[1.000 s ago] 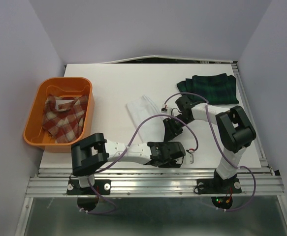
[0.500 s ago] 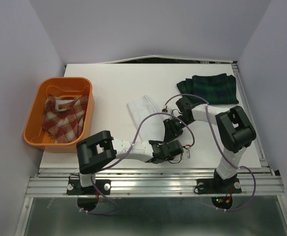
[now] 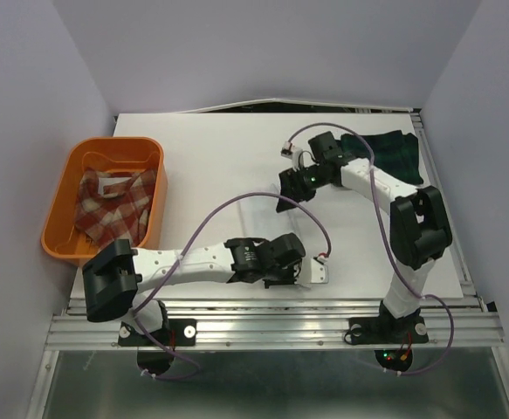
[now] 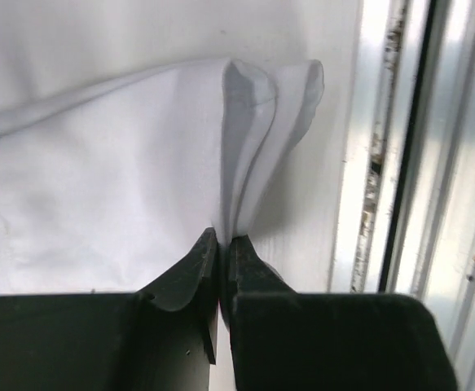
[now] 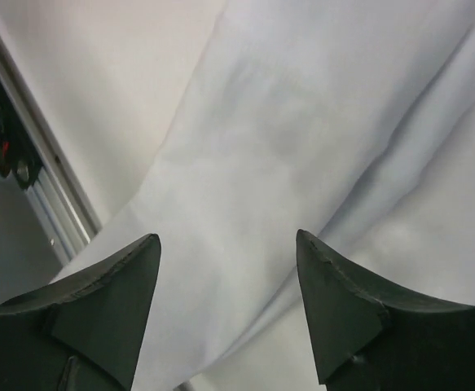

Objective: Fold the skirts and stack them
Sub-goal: Fold the skirt

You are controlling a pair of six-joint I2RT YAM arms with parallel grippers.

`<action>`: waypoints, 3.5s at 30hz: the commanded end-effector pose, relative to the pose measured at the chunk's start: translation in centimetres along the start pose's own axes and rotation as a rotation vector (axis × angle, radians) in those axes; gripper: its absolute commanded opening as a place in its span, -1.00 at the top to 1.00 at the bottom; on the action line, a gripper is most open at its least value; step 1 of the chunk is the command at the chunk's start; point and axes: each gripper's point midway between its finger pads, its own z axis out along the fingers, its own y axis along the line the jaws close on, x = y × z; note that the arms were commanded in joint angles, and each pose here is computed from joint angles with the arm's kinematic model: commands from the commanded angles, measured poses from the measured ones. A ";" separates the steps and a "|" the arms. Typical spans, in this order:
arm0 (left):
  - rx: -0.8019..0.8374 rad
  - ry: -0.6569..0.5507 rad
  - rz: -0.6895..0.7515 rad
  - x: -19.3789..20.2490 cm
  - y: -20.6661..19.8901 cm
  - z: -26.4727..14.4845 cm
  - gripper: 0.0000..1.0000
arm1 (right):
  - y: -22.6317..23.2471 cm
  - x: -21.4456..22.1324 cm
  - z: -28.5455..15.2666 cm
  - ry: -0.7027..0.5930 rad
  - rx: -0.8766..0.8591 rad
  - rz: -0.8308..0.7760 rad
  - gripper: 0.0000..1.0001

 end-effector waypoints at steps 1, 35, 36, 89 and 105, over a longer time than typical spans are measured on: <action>0.198 -0.012 0.030 0.0 -3.4 -1.5 1.00 | -1.3 -6.8 -1.3 -0.129 0.098 -0.123 -0.47; 0.286 -0.041 -0.193 0.5 12.9 -4.0 1.00 | -3.3 -0.3 6.0 0.026 -0.133 -0.064 0.44; 0.284 -0.041 -0.191 0.6 13.2 -3.7 1.00 | -3.3 -0.4 6.0 0.024 -0.134 -0.068 0.44; -0.037 -0.050 -0.348 6.0 23.3 -0.8 0.01 | -10.2 -10.8 -4.2 -0.188 0.239 0.059 -0.51; 0.121 -0.365 -0.800 5.7 20.4 -6.7 -0.03 | 5.9 -6.0 -6.4 -0.224 -0.265 0.131 -0.30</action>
